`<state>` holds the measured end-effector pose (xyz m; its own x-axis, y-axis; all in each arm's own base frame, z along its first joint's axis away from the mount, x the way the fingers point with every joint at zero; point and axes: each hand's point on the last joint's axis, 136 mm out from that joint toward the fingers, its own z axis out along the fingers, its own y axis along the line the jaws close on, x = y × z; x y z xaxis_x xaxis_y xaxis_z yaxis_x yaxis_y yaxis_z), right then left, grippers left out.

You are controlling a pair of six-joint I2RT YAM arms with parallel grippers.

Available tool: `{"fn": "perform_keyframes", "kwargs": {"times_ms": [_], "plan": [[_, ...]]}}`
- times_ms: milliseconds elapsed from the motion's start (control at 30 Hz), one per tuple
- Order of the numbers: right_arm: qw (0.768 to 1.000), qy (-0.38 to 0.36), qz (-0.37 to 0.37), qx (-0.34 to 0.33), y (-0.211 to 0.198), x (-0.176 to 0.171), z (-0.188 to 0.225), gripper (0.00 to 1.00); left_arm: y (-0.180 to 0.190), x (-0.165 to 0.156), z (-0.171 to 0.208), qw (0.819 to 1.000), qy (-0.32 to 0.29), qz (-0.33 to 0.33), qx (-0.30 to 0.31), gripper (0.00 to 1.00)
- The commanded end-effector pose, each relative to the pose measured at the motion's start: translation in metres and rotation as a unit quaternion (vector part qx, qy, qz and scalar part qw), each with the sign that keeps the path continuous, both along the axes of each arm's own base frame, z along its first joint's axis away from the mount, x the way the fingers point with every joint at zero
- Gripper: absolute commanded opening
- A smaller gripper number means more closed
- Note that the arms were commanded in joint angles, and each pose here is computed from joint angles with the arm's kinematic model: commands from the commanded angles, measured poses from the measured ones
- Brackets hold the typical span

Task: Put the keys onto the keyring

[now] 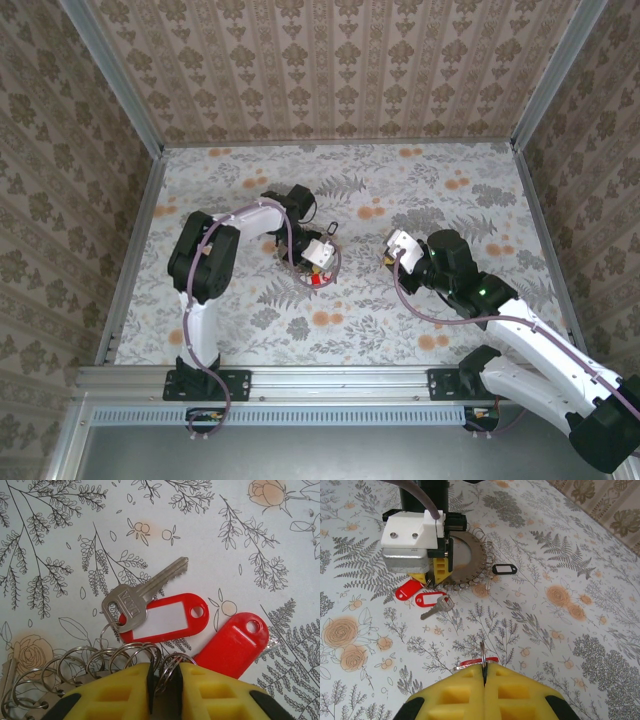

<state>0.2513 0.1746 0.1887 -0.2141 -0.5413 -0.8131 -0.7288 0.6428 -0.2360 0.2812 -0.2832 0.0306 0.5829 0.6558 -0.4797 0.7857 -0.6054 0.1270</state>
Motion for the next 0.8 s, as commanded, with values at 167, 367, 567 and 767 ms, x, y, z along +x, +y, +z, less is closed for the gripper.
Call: {"fn": "perform_keyframes", "kwargs": {"times_ms": [167,367,567,767], "plan": [[1.000,-0.004,0.000,-0.008,-0.003,-0.001,-0.001,0.00,0.010,-0.007,-0.009,1.000,0.017,-0.004,0.012,0.19],[1.000,-0.002,0.006,-0.004,-0.001,-0.003,0.000,0.00,0.008,-0.008,0.003,1.000,0.017,0.002,0.004,0.00],[1.000,0.003,0.007,-0.005,0.000,-0.003,-0.001,0.00,-0.001,-0.012,0.038,0.999,0.007,0.028,-0.033,0.00],[1.000,-0.002,-0.004,-0.012,-0.004,-0.001,0.000,0.00,0.006,-0.029,0.021,0.999,0.014,0.026,0.036,0.00]]}}
